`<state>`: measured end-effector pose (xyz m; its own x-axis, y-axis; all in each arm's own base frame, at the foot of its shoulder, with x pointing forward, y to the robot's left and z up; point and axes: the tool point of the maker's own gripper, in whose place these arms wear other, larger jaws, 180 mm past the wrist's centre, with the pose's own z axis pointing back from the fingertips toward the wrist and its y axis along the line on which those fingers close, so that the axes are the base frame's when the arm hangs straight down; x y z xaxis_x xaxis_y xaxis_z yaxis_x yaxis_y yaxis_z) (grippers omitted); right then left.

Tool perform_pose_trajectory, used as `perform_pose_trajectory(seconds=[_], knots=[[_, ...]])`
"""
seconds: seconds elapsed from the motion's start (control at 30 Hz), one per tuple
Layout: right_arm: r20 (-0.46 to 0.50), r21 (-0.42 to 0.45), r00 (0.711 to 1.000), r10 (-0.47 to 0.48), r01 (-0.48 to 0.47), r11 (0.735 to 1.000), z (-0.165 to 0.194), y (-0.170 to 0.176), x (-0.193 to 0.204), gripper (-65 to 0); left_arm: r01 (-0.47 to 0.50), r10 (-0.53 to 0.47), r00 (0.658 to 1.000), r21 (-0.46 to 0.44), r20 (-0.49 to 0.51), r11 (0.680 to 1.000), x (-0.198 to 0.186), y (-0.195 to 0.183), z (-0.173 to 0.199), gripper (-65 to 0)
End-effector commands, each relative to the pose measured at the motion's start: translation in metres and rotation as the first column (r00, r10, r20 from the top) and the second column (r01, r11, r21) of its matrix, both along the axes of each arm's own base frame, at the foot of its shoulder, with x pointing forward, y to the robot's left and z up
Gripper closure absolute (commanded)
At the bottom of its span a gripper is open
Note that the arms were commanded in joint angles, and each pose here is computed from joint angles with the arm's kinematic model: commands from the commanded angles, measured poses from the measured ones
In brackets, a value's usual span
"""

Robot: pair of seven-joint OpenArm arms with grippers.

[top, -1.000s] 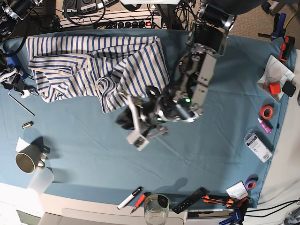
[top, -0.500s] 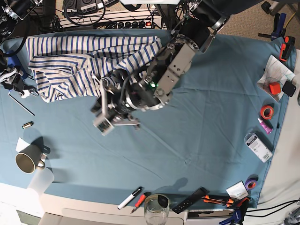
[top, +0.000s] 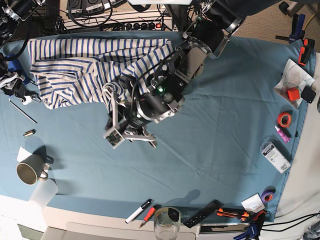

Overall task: Fold the T-shirt properly
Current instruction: 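Release the fabric and move the left gripper off the shirt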

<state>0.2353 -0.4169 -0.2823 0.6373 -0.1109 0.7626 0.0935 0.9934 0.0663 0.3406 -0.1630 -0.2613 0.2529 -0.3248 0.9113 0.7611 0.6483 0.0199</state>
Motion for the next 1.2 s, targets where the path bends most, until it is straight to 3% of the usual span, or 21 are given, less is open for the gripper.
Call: perform_pose_trajectory(seconds=[0.0, 0.17, 0.4, 0.63, 1.03, 1.17], knots=[[0.056, -0.036, 0.998, 0.010, -0.008, 0.999, 0.021, -0.006, 0.008, -31.6, -0.020, 0.024, 0.998, -0.072, 0.060, 0.997, 0.012, -0.004, 0.026, -10.9], [0.055, -0.037, 0.998, 0.009, -0.007, 0.999, 0.021, -0.006, 0.008, -31.6, -0.106, 0.117, 0.987, -0.098, 0.111, 0.990, 0.047, 0.026, 0.032, -10.9], [0.058, -0.037, 0.998, 0.010, -0.007, 0.999, 0.021, -0.006, 0.008, -31.6, -0.164, 0.162, 0.979, 0.003, 0.123, 0.986, 0.082, 0.067, 0.007, -10.9], [0.074, -0.038, 0.997, 0.009, -0.006, 0.999, 0.023, -0.006, 0.010, -31.6, -0.155, 0.150, 0.986, 0.065, 0.071, 0.986, 0.083, 0.082, -0.030, -10.9], [0.078, -0.040, 0.997, 0.009, -0.006, 0.999, 0.024, -0.006, 0.010, -31.6, -0.258, 0.263, 0.965, 0.128, -0.017, 0.958, 0.077, 0.102, -0.027, -8.7], [0.076, -0.041, 0.997, 0.008, -0.005, 0.999, 0.024, -0.007, 0.010, -31.6, -0.252, 0.268, 0.960, 0.168, -0.079, 0.953, 0.063, 0.105, -0.033, -7.5]])
